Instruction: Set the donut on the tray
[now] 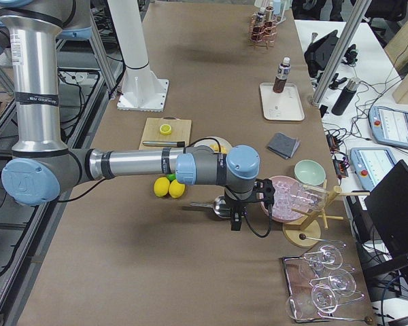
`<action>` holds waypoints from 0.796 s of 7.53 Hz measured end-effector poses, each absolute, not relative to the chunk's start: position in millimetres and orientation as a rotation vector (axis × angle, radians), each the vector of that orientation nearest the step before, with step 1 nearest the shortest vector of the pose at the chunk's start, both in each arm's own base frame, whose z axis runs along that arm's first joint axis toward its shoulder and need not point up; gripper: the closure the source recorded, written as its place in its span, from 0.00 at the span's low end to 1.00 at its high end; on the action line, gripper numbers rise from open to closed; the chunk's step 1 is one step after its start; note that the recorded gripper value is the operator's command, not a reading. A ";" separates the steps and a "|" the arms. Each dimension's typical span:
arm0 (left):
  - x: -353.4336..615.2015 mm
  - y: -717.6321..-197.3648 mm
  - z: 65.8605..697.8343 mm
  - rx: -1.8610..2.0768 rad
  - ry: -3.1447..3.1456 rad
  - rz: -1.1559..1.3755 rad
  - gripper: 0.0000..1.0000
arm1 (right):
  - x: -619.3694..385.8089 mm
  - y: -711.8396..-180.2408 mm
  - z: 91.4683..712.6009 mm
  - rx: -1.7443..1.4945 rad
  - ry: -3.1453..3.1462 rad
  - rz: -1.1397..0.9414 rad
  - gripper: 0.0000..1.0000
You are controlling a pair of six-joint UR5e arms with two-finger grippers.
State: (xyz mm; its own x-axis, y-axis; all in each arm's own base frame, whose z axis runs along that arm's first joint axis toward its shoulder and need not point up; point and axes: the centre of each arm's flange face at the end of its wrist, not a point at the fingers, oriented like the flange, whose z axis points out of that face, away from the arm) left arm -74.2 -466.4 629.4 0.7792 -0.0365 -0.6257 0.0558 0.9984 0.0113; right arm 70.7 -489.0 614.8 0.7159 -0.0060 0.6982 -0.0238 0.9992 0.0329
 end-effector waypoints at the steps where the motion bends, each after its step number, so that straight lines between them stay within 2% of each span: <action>1: -74.2 -466.3 629.5 0.030 0.676 -0.050 0.02 | 70.5 -488.7 615.6 0.039 -0.773 0.010 0.00; 6: -74.8 -464.6 626.6 0.034 0.676 -0.050 0.02 | 69.4 -477.6 621.8 0.033 -0.785 0.011 0.00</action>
State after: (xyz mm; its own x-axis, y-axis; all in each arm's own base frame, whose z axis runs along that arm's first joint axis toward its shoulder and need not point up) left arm -74.8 -464.6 626.6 0.7787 -0.0352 -0.6264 0.0572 0.9983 0.0150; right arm 69.4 -477.6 621.8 0.7076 -0.0024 0.7066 -0.0219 0.9994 0.0253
